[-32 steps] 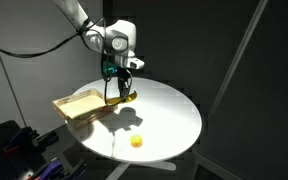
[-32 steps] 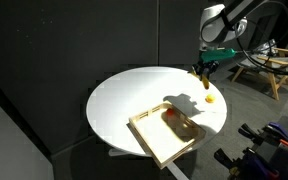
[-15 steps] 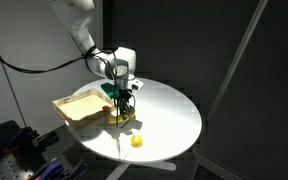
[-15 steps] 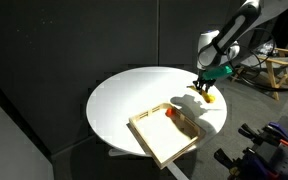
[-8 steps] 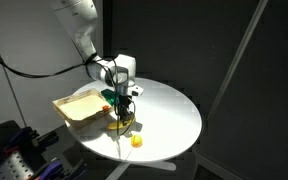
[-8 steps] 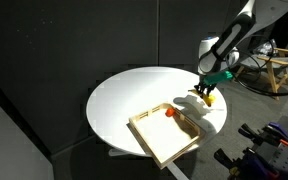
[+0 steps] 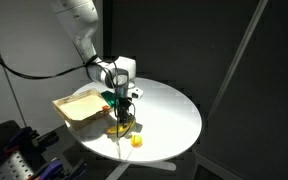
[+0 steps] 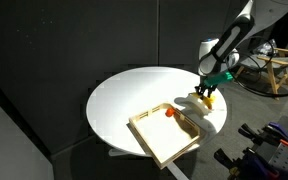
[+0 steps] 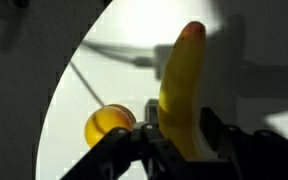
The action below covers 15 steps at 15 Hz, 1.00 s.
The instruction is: Remove the banana from the wooden tray and put it on the table
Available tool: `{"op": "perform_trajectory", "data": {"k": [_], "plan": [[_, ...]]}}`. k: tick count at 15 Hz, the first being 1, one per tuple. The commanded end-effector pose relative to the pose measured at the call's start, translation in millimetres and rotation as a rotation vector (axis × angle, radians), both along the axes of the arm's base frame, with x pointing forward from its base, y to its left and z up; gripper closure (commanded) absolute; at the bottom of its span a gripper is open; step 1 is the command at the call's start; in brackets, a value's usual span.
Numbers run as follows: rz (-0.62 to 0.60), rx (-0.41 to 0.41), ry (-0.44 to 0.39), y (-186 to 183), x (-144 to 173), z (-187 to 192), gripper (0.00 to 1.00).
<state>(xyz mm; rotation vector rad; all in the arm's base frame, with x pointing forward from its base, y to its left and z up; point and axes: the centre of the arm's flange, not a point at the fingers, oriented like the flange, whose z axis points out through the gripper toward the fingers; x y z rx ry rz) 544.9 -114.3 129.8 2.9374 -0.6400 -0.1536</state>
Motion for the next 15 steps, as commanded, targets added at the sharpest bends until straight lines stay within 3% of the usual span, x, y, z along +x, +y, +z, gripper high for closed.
{"op": "perform_trajectory", "data": {"k": [1, 4, 15], "plan": [[0.013, 0.0, -0.007, -5, 3, 3, 0.21], [0.005, -0.001, -0.008, -5, 4, 9, 0.0], [-0.01, -0.007, -0.013, 4, 2, 76, 0.0]]}}
